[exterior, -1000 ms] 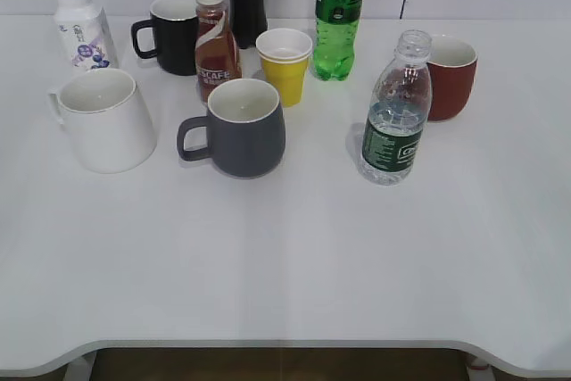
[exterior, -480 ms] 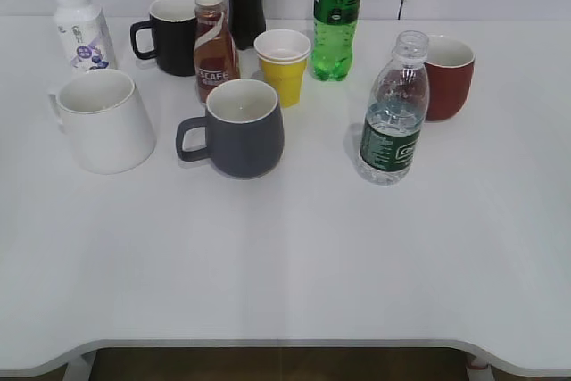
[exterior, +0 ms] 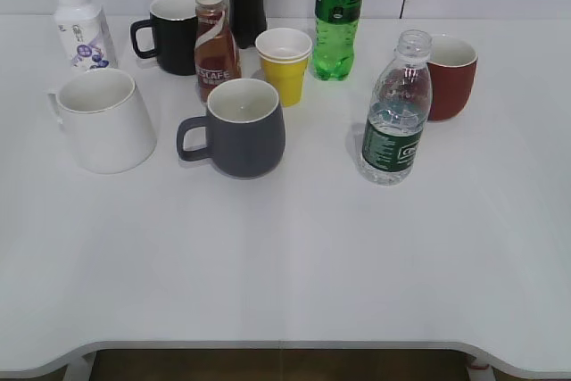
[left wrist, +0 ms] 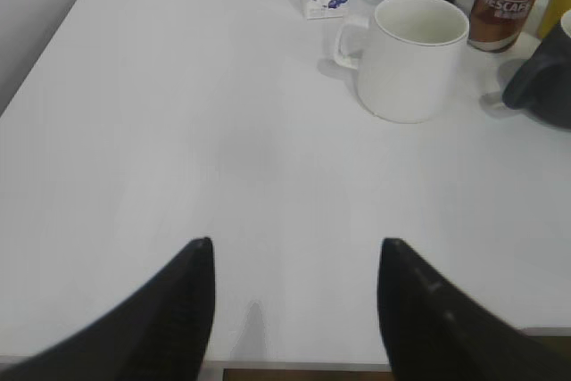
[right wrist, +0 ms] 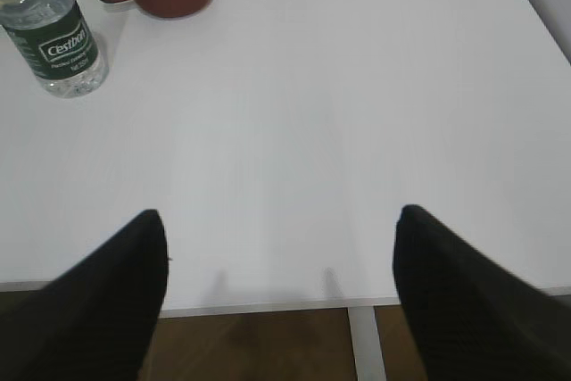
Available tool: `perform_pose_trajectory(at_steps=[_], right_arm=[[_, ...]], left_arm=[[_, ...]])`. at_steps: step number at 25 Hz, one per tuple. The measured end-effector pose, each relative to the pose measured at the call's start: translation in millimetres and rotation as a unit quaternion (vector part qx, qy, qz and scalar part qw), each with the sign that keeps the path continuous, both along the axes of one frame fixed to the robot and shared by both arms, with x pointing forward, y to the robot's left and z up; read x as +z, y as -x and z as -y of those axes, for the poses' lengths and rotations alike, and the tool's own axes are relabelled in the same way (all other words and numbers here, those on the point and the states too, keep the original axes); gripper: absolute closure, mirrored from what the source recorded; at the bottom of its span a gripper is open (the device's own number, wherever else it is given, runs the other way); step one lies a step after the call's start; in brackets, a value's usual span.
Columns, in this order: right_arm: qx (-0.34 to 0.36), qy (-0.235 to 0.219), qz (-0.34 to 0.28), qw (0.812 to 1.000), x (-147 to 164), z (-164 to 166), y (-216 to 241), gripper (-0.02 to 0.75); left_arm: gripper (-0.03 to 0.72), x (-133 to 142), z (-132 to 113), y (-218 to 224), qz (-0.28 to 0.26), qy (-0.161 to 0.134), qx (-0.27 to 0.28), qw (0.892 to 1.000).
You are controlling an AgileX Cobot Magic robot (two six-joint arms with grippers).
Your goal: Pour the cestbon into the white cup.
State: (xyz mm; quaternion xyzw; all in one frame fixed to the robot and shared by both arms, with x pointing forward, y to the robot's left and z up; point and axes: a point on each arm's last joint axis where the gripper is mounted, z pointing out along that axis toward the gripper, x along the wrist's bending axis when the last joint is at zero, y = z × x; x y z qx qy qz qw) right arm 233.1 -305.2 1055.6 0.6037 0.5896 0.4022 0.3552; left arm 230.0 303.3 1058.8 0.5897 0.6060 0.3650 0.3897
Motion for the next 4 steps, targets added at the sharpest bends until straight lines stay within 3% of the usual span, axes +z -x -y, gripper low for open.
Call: perform_pose_trajectory(at_steps=[4], right_arm=[[0.000, 0.000, 0.000, 1.000, 0.0, -0.1, 0.0, 0.147]], left_arm=[[0.260, 0.0, 0.0, 0.0, 0.000, 0.000, 0.000, 1.000]])
